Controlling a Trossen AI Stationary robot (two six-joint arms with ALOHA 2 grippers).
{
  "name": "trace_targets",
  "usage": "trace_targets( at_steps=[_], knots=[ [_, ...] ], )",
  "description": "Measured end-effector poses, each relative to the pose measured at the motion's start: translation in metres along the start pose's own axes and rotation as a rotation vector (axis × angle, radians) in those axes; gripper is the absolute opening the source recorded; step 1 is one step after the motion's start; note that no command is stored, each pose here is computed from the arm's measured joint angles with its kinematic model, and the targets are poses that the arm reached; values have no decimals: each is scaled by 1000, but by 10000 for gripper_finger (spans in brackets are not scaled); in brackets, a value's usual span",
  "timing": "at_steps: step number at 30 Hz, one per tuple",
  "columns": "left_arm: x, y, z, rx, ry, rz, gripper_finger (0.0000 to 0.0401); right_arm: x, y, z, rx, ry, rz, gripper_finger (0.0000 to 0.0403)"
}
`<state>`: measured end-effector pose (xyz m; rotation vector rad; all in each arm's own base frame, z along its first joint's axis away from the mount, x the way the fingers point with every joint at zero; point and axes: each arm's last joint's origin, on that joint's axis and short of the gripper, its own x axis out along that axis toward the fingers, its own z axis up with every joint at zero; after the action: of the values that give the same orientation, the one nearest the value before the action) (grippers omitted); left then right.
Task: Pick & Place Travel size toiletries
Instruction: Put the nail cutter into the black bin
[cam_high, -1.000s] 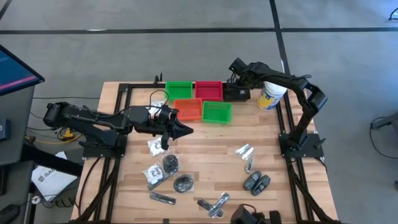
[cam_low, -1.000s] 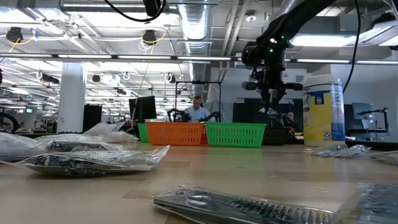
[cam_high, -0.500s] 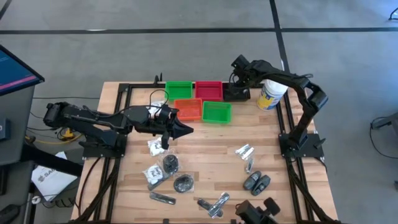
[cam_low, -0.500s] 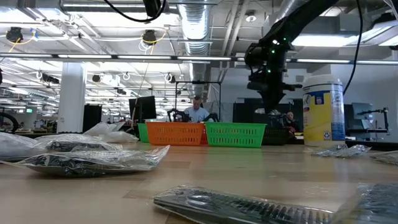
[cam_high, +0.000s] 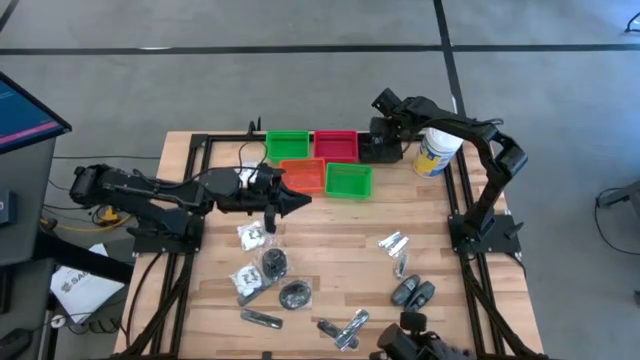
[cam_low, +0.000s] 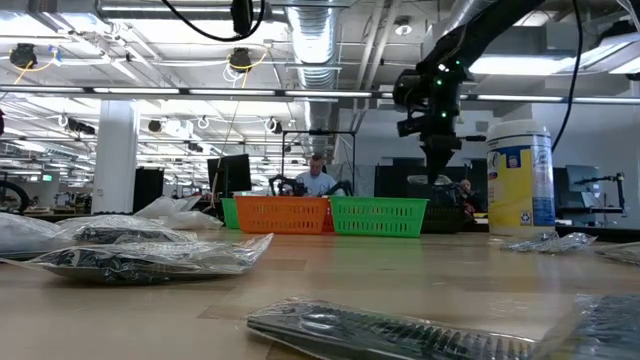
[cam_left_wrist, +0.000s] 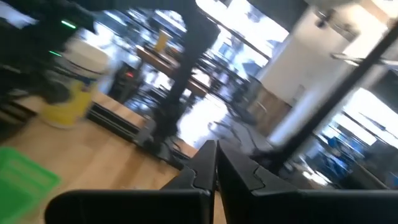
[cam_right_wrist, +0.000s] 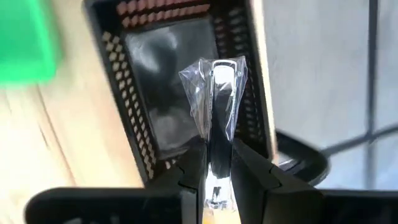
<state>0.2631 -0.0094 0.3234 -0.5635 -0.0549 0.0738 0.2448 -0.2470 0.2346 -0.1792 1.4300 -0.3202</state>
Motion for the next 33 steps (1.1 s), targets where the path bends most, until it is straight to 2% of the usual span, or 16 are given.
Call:
trace_targets(
  at_steps=[4,10,13,17,24,29,33],
  knots=[
    [1,6,5,-48,-65,77,7,0,0,1,-68,-27,16,51],
    [0,8,8,-23,-130,155,7,1,-2,-7,-2,-61,135,51],
    [0,9,9,-20,-149,179,7,1,-2,-10,-6,-65,170,51],
    [0,9,9,7,-153,184,7,6,-5,-7,-2,-83,153,47],
    [0,7,9,-4,-158,174,7,47,9,1,-10,26,252,47],
    [-1,2,7,-8,-152,154,7,67,12,6,50,54,258,47],
    [-1,-1,5,-9,-145,141,7,70,8,3,73,69,237,47]
  ],
)
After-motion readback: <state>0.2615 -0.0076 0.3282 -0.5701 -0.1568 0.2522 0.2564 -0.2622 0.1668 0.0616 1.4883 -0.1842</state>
